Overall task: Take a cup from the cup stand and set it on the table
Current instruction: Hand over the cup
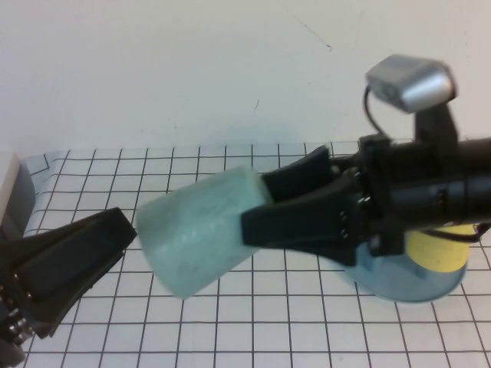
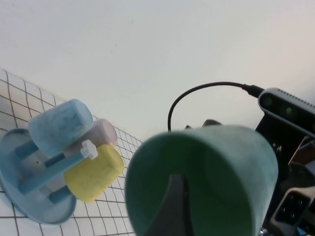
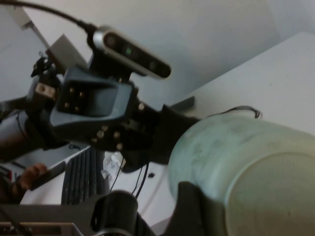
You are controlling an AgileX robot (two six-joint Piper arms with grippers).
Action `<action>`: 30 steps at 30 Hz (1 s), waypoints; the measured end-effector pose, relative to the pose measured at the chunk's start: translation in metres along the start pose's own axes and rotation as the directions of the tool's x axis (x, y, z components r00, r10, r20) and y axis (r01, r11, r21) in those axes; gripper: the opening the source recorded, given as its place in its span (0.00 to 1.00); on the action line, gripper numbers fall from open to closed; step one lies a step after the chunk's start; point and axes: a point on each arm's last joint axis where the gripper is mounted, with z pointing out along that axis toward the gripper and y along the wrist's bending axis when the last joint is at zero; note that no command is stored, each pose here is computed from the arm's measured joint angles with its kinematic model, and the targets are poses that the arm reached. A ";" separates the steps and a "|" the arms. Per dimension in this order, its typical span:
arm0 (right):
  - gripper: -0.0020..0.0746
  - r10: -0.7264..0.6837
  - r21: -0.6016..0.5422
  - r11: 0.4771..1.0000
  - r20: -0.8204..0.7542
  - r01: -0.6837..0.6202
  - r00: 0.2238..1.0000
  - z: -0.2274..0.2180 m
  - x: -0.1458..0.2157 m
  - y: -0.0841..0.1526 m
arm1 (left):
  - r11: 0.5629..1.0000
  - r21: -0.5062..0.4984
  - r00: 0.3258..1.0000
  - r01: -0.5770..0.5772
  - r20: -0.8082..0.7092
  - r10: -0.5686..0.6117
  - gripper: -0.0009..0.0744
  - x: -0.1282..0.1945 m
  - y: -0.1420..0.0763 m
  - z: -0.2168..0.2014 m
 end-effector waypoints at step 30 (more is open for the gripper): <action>0.75 -0.083 -0.098 0.992 -0.057 0.077 0.995 0.048 0.004 0.014 | 0.998 0.062 0.998 0.017 -0.068 -0.012 0.13 0.005 -0.006 0.000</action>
